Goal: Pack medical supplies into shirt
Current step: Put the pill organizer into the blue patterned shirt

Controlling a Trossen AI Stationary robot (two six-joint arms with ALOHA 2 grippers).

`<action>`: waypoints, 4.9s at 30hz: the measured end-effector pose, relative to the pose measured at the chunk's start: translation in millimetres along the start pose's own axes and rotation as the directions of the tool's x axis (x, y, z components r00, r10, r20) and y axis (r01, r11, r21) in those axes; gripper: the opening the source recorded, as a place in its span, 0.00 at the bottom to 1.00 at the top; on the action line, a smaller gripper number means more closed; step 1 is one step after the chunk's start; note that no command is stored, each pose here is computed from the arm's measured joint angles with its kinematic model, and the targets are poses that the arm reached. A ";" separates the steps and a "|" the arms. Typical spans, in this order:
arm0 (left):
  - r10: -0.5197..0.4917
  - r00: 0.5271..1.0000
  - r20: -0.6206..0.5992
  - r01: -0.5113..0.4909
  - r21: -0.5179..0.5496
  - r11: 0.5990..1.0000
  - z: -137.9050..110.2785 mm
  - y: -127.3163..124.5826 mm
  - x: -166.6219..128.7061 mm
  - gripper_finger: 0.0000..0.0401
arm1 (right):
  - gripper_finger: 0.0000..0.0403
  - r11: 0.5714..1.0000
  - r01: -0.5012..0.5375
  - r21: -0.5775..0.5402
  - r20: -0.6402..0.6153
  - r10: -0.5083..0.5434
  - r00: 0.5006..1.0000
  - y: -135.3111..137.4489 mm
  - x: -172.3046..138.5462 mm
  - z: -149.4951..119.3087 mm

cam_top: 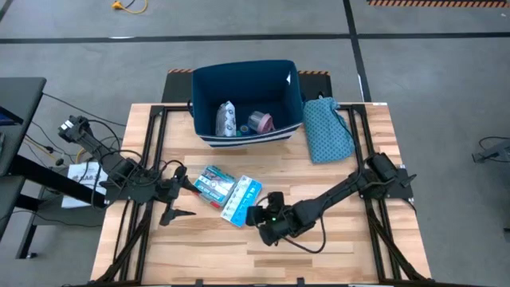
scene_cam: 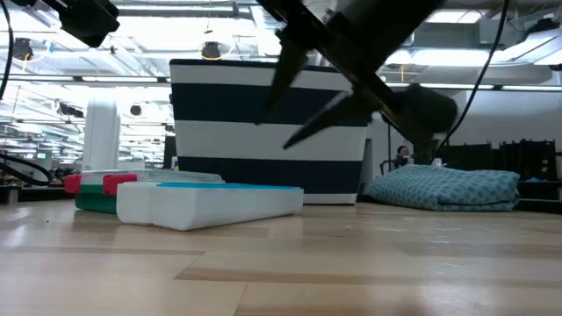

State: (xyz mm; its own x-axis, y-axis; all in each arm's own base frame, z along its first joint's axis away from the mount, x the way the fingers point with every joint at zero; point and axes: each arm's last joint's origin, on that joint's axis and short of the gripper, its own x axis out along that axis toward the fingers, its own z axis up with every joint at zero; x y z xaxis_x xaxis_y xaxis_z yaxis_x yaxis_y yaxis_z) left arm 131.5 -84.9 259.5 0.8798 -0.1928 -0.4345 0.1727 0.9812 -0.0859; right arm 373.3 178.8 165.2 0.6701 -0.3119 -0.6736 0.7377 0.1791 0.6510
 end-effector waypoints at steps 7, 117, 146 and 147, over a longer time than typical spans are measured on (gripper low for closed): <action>0.001 1.000 -0.004 -0.001 0.014 1.000 -0.2 -0.7 1.7 0.83 | 0.31 0.999 0.022 0.041 0.031 -0.023 0.999 -23.3 -3.1 -12.4; 0.041 0.934 -0.356 -0.039 0.012 0.999 -25.7 1.5 48.3 0.15 | 0.70 0.989 0.028 -0.144 -0.117 -0.045 0.992 -12.2 22.7 13.2; -0.035 0.902 -0.430 -0.107 -0.303 0.947 -47.5 -2.4 118.7 0.00 | 0.70 0.967 0.082 -0.242 -0.101 -0.109 0.989 -17.5 26.6 20.7; -0.038 0.900 -0.435 -0.108 -0.306 0.946 -48.5 -2.6 119.7 0.00 | 0.70 0.962 0.084 -0.260 -0.104 -0.114 0.988 -17.8 27.0 21.4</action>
State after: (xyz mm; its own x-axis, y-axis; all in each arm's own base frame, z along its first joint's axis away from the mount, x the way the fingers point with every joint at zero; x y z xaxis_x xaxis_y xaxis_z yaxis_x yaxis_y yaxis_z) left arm 214.9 -110.5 164.3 0.5923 -0.2112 -0.7775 -0.0667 0.9489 -0.3086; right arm 376.5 147.2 142.9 0.5862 -0.2315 -0.7764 0.7873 0.3889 0.4785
